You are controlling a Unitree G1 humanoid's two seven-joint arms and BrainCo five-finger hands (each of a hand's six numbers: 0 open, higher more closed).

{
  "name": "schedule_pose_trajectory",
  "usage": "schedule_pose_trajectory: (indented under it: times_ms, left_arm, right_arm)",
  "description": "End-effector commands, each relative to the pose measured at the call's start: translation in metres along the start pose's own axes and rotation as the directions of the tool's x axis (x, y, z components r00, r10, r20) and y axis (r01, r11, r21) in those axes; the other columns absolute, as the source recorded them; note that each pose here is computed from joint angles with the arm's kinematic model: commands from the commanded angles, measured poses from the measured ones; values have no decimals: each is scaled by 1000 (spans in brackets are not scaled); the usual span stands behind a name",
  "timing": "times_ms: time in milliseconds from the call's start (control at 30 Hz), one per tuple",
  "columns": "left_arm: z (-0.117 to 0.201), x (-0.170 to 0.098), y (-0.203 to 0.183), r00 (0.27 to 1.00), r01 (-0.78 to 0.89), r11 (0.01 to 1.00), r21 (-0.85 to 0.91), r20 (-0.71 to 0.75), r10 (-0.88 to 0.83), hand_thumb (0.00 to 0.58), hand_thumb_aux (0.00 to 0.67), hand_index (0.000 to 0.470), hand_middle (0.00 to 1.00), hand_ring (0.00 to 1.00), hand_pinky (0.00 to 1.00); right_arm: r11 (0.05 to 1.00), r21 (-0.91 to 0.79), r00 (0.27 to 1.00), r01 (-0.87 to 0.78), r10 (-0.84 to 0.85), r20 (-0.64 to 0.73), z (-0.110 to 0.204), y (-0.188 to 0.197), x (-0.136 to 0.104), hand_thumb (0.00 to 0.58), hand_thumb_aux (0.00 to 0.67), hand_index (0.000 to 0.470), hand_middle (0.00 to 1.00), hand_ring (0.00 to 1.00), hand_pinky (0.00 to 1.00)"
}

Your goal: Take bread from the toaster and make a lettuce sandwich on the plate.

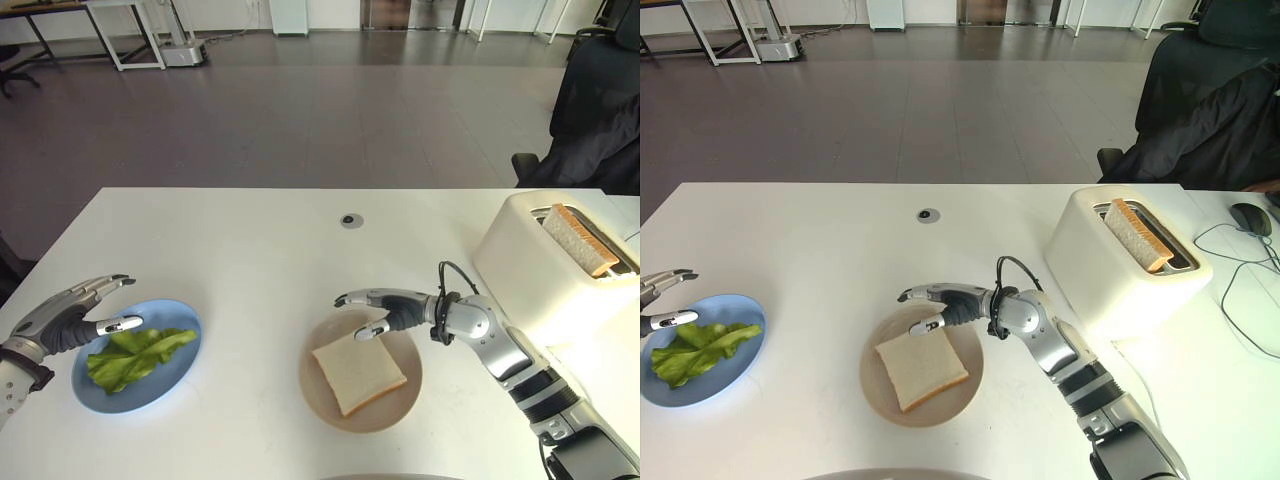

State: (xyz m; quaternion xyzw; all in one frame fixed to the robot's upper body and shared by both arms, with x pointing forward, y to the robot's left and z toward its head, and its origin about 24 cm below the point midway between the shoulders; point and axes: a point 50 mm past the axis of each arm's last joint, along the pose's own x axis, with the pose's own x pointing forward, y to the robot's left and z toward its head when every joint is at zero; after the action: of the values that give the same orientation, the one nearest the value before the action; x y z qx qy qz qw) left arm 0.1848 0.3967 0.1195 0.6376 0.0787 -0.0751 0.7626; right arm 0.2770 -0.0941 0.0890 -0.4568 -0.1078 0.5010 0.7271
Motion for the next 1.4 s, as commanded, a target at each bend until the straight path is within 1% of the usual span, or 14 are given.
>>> schedule_pose_trajectory:
  times_ms: [33, 167, 200, 400, 467, 567, 600, 633, 667, 1000, 1133, 1233, 1300, 1400]
  left_arm:
    - [-3, -6, -8, 992, 115, 992, 55, -49, -113, 62, 37, 26, 0, 0, 0]
    - [-6, -13, -15, 976, 203, 974, 103, -103, -192, 261, 173, 122, 0, 0, 0]
    - [-5, -12, -18, 972, 220, 969, 114, -106, -208, 288, 194, 136, 0, 0, 0]
    - [15, -4, -39, 961, 275, 949, 153, -44, -272, 337, 236, 166, 0, 0, 0]
    - [18, 1, -45, 958, 288, 944, 162, -42, -285, 400, 297, 208, 0, 0, 0]
    - [15, 5, -49, 953, 304, 936, 179, -62, -298, 519, 452, 317, 0, 0, 0]
    - [15, 6, -50, 952, 305, 935, 184, -64, -298, 535, 483, 339, 0, 0, 0]
    - [15, 7, -50, 953, 304, 934, 189, -63, -298, 575, 610, 428, 0, 0, 0]
    - [15, 9, -50, 954, 301, 933, 195, -59, -295, 580, 670, 470, 0, 0, 0]
    - [29, 14, -27, 985, 146, 947, 287, 51, -167, 580, 670, 470, 0, 0, 0]
    - [55, 3, 16, 983, -87, 945, 317, 182, 30, 580, 670, 470, 0, 0, 0]
    - [121, -6, 32, 886, -213, 938, 272, 459, 68, 580, 670, 470, 0, 0, 0]
    - [173, -2, 21, 760, -199, 949, 246, 650, -9, 580, 670, 470, 0, 0, 0]
    - [220, 6, -6, 611, -117, 962, 247, 782, -126, 580, 670, 470, 0, 0, 0]
  right_arm:
    - [998, -57, 999, 12, -14, -35, -6, -10, -7, 0, 0, 0, 0, 0, 0]
    - [996, -62, 998, 59, -61, -31, -6, -20, -11, 0, 0, 0, 0, 0, 0]
    - [995, -58, 996, 81, -82, -26, -6, -23, -13, 0, 0, 0, 0, 0, 0]
    - [994, -37, 994, 105, -105, -10, -5, -27, -18, 0, 0, 0, 0, 0, 0]
    - [994, -31, 995, 104, -104, -5, -4, -26, -18, 0, 0, 0, 0, 0, 0]
    - [995, -26, 995, 99, -99, 4, -2, -23, -18, 0, 0, 0, 0, 0, 0]
    - [995, -25, 995, 98, -98, 6, -2, -22, -17, 0, 0, 0, 0, 0, 0]
    - [995, -24, 995, 97, -97, 7, -2, -22, -17, 0, 0, 0, 0, 0, 0]
    - [995, -23, 995, 97, -96, 8, -2, -21, -17, 0, 0, 0, 0, 0, 0]
    - [994, -22, 995, 103, -103, 7, -3, -21, -16, 0, 0, 0, 0, 0, 0]
    - [992, -15, 992, 124, -124, 2, -5, -24, -19, 0, 0, 0, 0, 0, 0]
    - [985, -9, 984, 175, -175, -20, -12, -33, -24, 0, 0, 0, 0, 0, 0]
    - [970, -11, 968, 243, -243, -58, -21, -43, -35, 0, 0, 0, 0, 0, 0]
    - [943, -14, 937, 333, -333, -106, -33, -56, -54, 0, 0, 0, 0, 0, 0]
